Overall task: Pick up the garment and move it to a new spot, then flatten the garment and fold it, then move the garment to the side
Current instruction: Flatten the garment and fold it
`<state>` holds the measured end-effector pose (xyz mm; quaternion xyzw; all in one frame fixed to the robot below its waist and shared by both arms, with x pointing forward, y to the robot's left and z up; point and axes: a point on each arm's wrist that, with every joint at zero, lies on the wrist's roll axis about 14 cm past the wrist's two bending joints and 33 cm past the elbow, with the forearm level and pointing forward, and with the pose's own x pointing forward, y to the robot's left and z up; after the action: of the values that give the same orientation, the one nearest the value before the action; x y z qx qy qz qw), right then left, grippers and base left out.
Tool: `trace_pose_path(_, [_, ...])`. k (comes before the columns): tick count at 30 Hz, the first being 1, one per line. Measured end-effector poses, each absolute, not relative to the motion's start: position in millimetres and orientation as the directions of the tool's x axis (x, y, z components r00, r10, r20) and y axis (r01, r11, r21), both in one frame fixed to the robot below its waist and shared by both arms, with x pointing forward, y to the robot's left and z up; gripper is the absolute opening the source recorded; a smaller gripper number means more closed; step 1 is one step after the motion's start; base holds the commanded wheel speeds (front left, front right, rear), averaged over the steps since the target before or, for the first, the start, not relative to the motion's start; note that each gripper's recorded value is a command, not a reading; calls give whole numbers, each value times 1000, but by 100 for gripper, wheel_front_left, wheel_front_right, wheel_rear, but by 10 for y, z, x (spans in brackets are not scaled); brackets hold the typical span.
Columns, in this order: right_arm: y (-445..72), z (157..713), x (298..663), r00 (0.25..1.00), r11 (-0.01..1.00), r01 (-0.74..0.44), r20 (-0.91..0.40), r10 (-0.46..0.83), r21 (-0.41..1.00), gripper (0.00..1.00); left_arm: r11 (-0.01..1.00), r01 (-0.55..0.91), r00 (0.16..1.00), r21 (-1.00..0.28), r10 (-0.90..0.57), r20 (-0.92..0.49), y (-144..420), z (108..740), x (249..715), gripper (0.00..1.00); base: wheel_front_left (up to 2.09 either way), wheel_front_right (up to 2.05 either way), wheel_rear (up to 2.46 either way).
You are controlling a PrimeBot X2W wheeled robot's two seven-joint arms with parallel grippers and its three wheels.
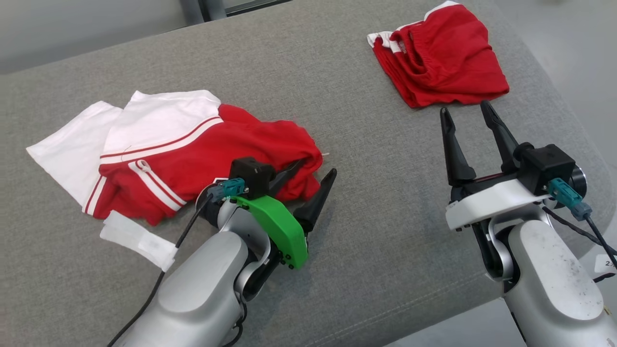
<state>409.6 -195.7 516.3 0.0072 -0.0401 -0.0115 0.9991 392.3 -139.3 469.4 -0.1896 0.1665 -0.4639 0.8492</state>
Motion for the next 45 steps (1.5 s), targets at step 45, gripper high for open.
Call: trace_pose_path(45, [-1344, 5035, 4085, 986, 985, -161, 49, 158, 61, 100, 940, 226, 872, -255, -311, -377, 399, 4036, 4684, 100, 0, 0, 0])
